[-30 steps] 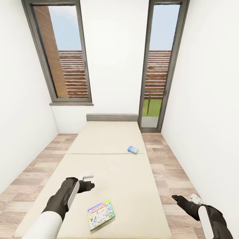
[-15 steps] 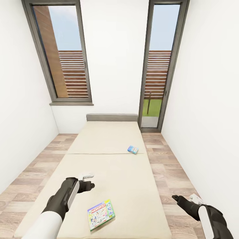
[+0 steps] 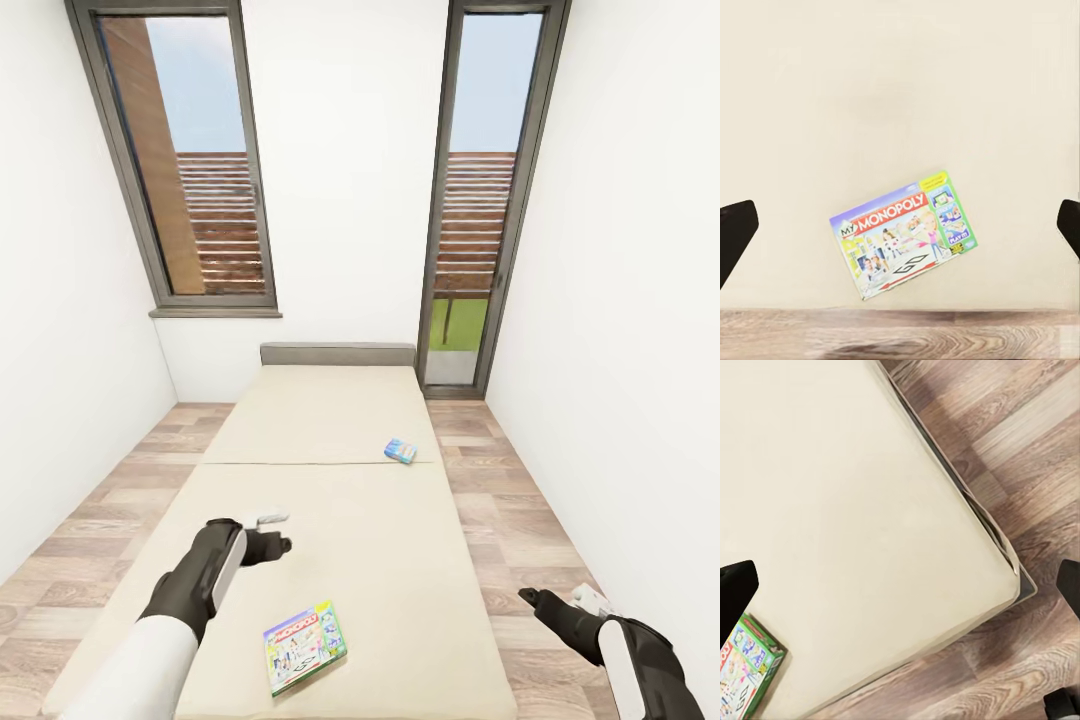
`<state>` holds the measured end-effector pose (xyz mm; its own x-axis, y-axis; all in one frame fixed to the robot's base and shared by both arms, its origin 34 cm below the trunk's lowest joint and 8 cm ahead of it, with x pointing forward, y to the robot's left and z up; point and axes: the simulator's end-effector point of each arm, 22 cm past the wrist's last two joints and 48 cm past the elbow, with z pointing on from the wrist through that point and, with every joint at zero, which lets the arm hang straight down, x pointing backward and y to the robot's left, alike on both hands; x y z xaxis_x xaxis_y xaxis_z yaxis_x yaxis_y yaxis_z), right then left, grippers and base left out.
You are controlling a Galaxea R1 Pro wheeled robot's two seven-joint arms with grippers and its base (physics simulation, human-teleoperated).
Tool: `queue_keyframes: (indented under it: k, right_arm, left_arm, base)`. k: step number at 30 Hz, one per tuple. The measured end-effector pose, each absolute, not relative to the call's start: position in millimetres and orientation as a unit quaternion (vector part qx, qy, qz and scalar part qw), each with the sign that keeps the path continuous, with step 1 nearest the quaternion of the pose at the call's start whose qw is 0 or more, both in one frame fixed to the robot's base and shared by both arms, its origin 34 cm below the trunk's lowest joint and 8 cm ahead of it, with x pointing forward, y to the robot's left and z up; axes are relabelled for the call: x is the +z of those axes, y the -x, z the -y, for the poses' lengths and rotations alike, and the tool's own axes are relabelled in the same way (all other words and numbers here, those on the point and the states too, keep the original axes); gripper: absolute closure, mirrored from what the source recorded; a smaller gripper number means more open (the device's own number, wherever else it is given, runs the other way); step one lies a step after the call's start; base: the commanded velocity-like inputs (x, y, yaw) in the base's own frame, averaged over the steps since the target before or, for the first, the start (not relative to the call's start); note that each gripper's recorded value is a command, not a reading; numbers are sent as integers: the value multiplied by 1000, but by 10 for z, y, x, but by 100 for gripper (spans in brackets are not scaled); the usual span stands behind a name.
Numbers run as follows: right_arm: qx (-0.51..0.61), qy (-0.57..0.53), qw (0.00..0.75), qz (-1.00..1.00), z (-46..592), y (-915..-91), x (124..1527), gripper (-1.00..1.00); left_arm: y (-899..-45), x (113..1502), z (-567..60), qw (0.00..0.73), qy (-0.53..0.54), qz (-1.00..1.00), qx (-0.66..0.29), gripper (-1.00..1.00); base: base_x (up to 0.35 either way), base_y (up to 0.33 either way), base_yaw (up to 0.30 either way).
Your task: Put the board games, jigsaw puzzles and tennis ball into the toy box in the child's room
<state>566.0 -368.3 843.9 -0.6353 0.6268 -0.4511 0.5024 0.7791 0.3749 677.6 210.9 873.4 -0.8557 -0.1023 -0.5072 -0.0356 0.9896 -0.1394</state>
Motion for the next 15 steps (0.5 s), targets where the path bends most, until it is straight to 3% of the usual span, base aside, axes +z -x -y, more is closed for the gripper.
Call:
queue_keyframes:
  k: [15]
  right_arm:
    - [103, -316, 281, -900, 3712, -5623, 8372, -100]
  left_arm:
    - [-7208, 8873, -1980, 255, 25, -964, -69, -100]
  base:
    - [0, 0, 0]
